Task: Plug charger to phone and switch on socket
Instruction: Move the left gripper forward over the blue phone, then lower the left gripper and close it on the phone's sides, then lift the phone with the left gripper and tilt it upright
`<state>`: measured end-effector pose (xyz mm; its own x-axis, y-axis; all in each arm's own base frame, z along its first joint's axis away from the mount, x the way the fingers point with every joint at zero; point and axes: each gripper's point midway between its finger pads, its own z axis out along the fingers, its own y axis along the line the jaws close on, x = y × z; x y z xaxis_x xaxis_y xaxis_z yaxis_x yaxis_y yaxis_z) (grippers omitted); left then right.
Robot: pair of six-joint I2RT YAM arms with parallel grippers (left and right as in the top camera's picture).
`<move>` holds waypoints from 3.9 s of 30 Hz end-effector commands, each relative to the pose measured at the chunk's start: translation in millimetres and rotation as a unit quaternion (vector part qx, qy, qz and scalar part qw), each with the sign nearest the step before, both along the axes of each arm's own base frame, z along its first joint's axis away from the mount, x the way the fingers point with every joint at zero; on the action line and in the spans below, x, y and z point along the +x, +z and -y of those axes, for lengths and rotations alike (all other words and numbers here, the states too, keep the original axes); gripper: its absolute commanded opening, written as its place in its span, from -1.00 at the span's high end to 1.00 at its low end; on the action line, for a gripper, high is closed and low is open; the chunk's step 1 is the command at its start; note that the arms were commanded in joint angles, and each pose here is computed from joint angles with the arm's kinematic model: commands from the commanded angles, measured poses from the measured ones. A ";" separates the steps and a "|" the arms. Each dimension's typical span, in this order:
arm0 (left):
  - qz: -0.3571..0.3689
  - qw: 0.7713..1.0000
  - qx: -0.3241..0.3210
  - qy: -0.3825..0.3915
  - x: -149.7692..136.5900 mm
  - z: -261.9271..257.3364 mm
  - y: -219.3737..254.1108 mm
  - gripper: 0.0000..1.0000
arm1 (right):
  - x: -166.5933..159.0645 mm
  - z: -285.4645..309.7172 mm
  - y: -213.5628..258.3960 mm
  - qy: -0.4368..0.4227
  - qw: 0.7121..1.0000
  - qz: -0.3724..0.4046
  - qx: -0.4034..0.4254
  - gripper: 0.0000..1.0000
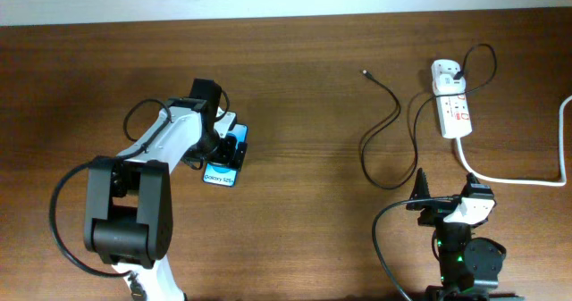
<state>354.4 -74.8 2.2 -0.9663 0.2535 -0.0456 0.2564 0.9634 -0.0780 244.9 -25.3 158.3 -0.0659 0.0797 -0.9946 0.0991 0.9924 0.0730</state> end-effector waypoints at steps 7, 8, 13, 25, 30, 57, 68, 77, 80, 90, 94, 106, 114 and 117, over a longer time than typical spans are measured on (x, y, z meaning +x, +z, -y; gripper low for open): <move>-0.007 1.000 -0.011 -0.025 2.3 16.2 -26.3 -0.99 | 0.2 -3.5 -1.9 0.009 1.000 -0.001 -0.001 -0.96; -0.002 1.000 -0.012 -0.026 4.8 16.8 -26.5 -0.98 | 0.2 -3.5 -1.9 0.009 1.000 -0.001 -0.001 -0.97; 0.017 1.000 -0.004 0.002 10.8 13.8 -33.1 -0.99 | 0.2 -3.5 -1.9 0.009 1.000 -0.001 -0.001 -0.97; -0.034 0.999 0.006 -0.003 -45.2 5.3 -74.4 -0.98 | 0.2 -3.5 -1.9 0.009 1.000 -0.001 -0.001 -0.96; -0.050 0.999 0.010 -0.003 -58.9 2.2 -80.0 -0.99 | 0.2 -3.5 -1.9 0.009 1.000 -0.001 -0.001 -0.96; -0.052 0.999 0.008 0.004 -61.3 2.6 -81.4 -0.99 | 0.2 -3.5 -1.9 0.009 1.000 -0.001 -0.001 -0.96; -0.025 1.000 0.005 -0.011 -49.1 4.3 -82.5 -0.98 | 0.2 -3.5 -1.9 0.009 1.000 -0.001 -0.001 -0.97; -0.014 0.999 0.035 -0.018 -56.2 -8.2 -93.7 -0.97 | 0.2 -3.5 -1.9 0.009 1.000 -0.001 -0.001 -0.97; -0.032 0.996 0.079 -0.019 -65.8 -24.2 -93.0 -0.85 | 0.2 -3.5 -1.9 0.009 1.000 -0.001 -0.001 -0.97; -0.054 0.995 0.083 -0.021 -77.3 -26.4 -92.5 -0.40 | 0.2 -3.5 -1.9 0.009 1.000 -0.001 -0.001 -0.97; -0.055 0.995 0.083 -0.021 -77.8 -26.7 -92.4 -0.34 | 0.2 -3.5 -1.9 0.009 1.000 -0.001 -0.001 -0.97; -0.071 0.995 0.075 -0.003 -58.2 -18.2 -60.7 -0.02 | 0.2 -3.5 -1.9 0.009 1.000 -0.001 -0.001 -0.96; -0.018 1.000 0.002 0.018 -33.1 8.1 25.9 0.03 | 0.2 -3.5 -1.9 0.009 1.000 -0.001 -0.001 -0.97; 0.037 0.998 -0.045 0.028 -30.5 20.0 73.8 0.03 | 0.2 -3.5 -1.9 0.009 1.000 -0.001 -0.001 -0.97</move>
<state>314.0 -79.8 18.8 -0.9707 0.2383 0.0298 0.2362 0.9698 -0.0607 244.9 -25.3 158.3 -0.0659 0.0797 -0.9946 0.0995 0.9924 0.0729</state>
